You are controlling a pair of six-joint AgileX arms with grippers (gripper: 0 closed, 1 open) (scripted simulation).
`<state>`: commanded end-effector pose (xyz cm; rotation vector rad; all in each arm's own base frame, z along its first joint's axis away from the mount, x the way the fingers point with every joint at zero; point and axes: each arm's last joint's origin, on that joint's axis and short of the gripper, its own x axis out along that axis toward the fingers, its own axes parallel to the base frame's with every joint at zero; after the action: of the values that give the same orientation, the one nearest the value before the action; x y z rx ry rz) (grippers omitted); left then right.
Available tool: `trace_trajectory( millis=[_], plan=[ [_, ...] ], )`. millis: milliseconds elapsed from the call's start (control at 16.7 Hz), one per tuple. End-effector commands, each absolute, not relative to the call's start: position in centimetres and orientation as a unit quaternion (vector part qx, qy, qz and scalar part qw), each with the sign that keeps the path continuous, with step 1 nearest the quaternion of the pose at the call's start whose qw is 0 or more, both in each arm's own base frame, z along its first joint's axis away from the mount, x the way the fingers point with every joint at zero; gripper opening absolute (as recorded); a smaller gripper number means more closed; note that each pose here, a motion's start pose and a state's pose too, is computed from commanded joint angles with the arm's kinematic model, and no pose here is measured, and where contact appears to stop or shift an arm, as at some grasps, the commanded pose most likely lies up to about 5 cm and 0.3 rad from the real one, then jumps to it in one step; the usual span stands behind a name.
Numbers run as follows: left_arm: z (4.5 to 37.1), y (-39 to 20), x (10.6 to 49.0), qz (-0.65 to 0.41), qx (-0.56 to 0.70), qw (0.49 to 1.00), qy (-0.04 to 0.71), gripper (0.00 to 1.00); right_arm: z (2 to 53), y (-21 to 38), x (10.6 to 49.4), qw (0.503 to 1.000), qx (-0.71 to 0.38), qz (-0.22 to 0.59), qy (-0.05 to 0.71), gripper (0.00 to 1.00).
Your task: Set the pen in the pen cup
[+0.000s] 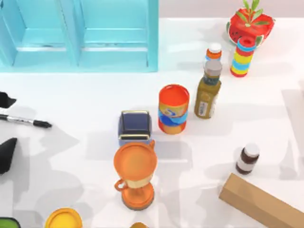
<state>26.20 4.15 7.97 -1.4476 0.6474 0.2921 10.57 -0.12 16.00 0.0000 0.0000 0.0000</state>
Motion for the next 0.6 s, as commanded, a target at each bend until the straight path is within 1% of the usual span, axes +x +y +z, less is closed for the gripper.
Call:
trace_trajectory(
  millis=[300,480,600],
  plan=[
    [5.1,3.3,29.5,0.131,-0.648,0.692,0.29,1.0,16.0,-0.1,10.6,1.0,0.0,0.0,0.0,1.0],
    [3.7,2.8,30.6,0.131,-0.648,0.692,0.29,1.0,16.0,-0.1,10.6,1.0,0.0,0.0,0.0,1.0],
    [3.4,2.8,30.7,0.131,-0.648,0.692,0.29,1.0,16.0,-0.1,10.6,1.0,0.0,0.0,0.0,1.0]
  ],
)
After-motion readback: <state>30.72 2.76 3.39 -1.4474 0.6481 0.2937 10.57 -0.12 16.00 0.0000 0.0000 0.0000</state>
